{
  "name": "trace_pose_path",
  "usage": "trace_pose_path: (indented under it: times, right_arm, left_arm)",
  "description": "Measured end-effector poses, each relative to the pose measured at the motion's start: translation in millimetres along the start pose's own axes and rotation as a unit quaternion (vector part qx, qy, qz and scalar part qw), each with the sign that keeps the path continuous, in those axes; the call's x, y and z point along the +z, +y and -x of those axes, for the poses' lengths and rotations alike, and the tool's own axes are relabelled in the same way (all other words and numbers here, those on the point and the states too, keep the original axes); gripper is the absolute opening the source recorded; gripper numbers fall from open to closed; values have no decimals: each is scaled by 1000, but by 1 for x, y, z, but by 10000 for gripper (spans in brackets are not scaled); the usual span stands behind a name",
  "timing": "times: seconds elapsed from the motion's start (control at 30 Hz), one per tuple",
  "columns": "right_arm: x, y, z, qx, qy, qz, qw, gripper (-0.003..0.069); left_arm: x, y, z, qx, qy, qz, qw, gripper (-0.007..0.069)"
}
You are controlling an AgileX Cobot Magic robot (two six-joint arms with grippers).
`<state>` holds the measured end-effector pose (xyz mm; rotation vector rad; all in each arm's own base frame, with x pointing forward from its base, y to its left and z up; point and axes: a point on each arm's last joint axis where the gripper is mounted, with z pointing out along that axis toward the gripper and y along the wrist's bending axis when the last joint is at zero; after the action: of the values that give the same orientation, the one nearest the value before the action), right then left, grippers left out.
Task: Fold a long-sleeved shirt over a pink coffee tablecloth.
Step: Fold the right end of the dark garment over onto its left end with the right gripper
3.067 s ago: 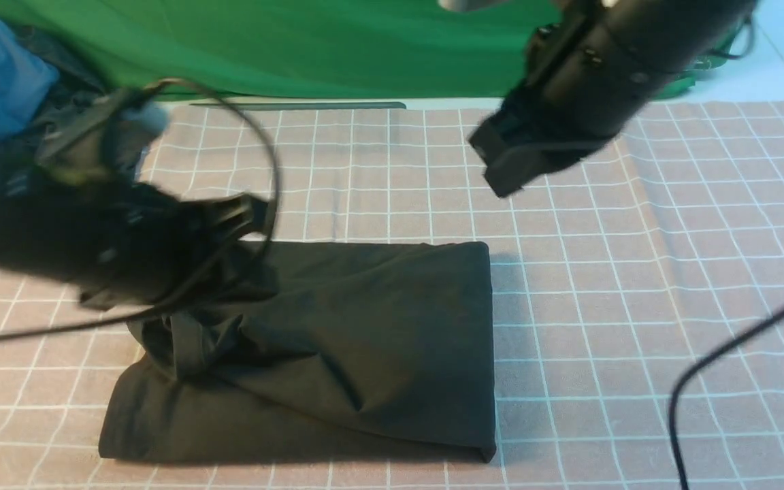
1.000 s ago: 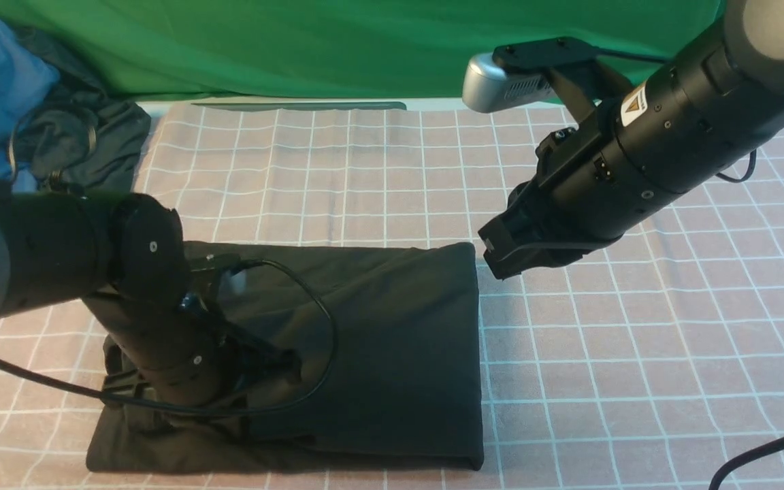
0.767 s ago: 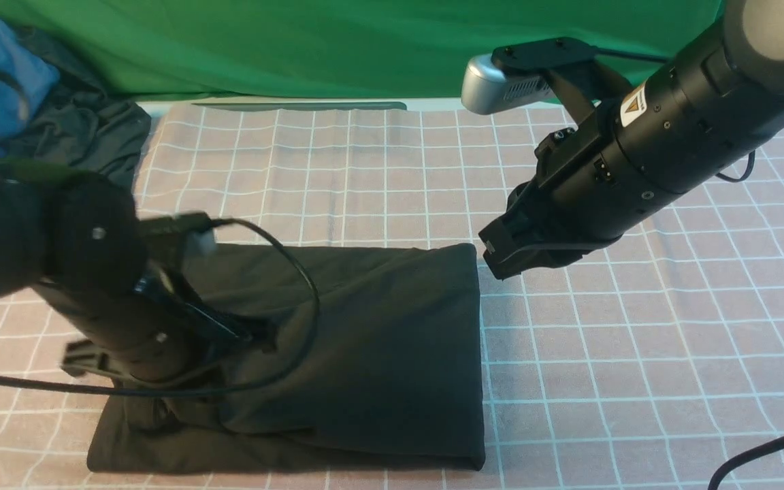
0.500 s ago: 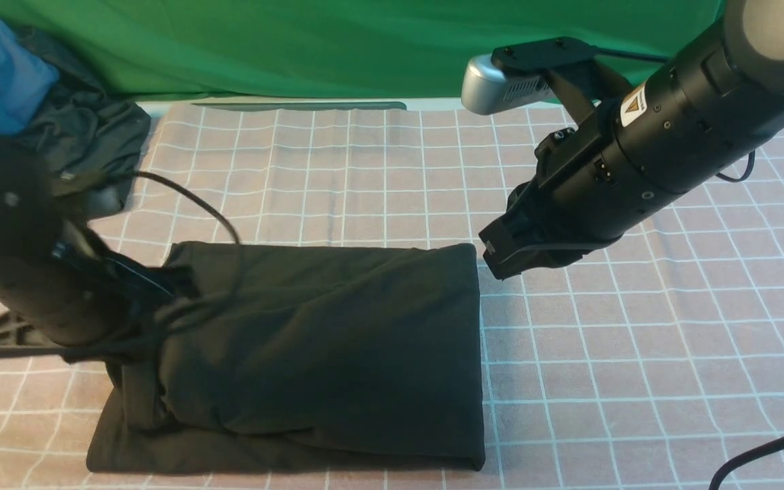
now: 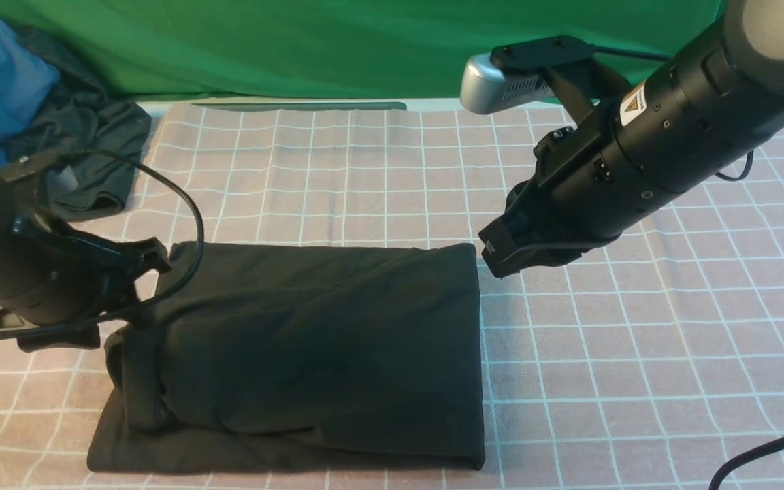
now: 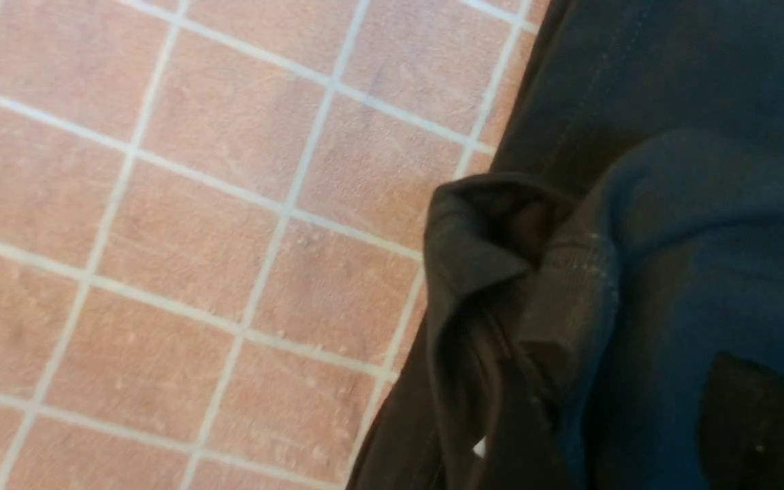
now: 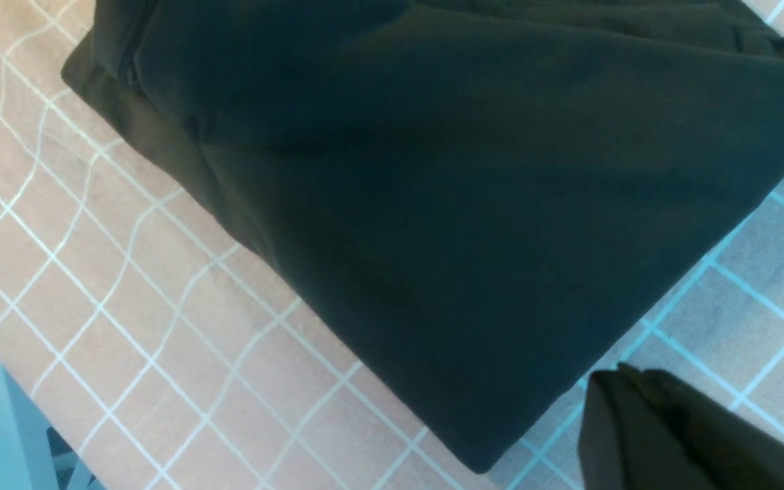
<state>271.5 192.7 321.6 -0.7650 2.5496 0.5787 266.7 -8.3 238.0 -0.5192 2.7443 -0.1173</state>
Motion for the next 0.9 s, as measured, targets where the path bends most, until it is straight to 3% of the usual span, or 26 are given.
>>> trace_pose_path:
  times: [0.1,0.23,0.4,0.43,0.9]
  right_arm:
    - [0,0,0,0,-2,0,1000,37]
    - [0,0,1,0,-3,0,1000,37]
    - [0,0,1,-2,-4,0,1000,37]
    - [0,0,1,-3,-4,0,1000,37]
    - [0,0,1,-3,-5,0,1000,37]
  left_arm:
    - [16,-1,2,0,15,6,1000,469]
    - [34,-1,3,5,37,15,999,419]
    - [45,-1,4,18,50,24,998,84]
    - [43,-2,6,18,47,23,998,57]
    - [27,-1,22,78,19,49,996,54]
